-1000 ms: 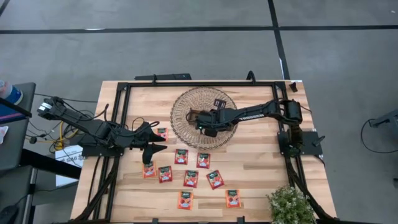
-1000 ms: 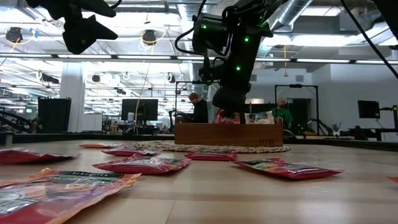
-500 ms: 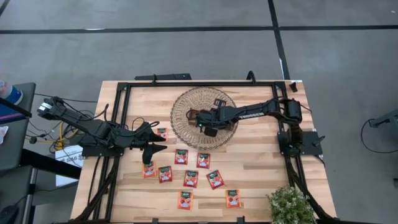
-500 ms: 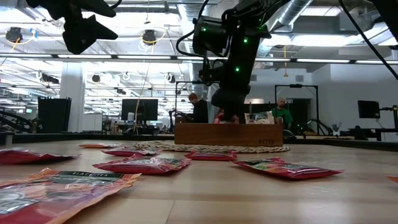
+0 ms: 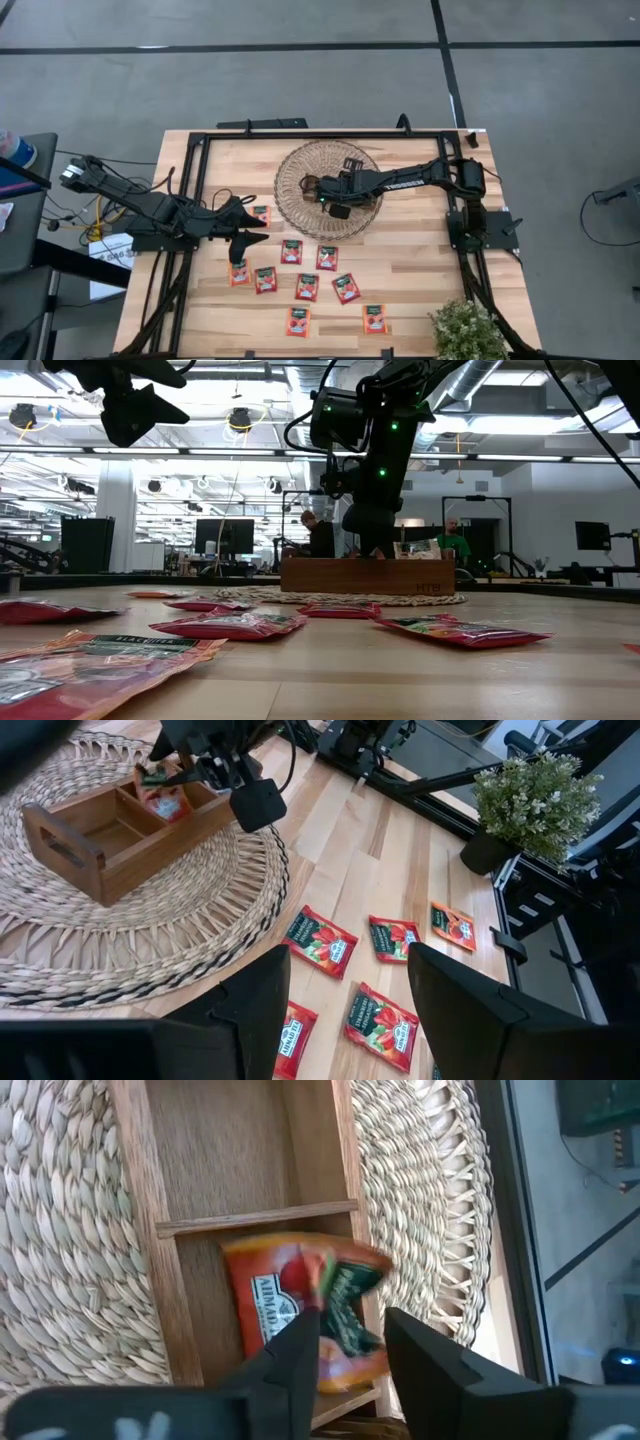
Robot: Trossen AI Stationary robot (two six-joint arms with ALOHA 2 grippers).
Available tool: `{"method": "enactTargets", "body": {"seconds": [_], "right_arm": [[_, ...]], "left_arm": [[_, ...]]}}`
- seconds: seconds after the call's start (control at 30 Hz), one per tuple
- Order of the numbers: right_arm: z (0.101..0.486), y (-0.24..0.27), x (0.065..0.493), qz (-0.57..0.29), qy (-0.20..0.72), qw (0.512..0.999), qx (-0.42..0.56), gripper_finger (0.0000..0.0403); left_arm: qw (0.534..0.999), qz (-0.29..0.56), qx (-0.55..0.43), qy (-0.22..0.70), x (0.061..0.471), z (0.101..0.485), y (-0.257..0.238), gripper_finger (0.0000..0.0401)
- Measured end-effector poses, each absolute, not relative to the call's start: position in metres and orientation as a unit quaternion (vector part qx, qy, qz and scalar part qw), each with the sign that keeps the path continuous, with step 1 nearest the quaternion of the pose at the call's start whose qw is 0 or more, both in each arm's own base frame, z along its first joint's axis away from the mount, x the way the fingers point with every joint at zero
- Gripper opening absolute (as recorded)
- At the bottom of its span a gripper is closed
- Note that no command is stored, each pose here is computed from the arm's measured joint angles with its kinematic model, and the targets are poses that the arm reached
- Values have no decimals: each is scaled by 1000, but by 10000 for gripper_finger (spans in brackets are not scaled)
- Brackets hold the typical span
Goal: Pick & Place Tea
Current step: Put the orange tea bag into the middle slot of the wooden organizer
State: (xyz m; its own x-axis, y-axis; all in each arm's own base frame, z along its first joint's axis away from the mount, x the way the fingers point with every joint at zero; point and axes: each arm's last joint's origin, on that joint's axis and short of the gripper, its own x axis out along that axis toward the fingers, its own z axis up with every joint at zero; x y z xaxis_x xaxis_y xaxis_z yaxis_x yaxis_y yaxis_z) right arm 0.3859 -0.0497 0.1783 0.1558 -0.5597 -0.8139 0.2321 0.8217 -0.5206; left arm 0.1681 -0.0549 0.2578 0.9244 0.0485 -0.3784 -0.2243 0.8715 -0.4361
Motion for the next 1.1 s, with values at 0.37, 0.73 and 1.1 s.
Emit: {"method": "enactTargets", "body": {"seconds": [0.37,0.73,1.1], "right_arm": [[179,-49,385,-261,596,746,-143,196],[195,-50,381,-283,581,747,-157,184],[225,-49,370,-291,553,766,-149,147]], "left_arm": [[950,72,-243,181,168,258,-55,196],[950,72,-242,183,168,257,-55,196],[950,77,-240,184,168,257,-55,196]]}}
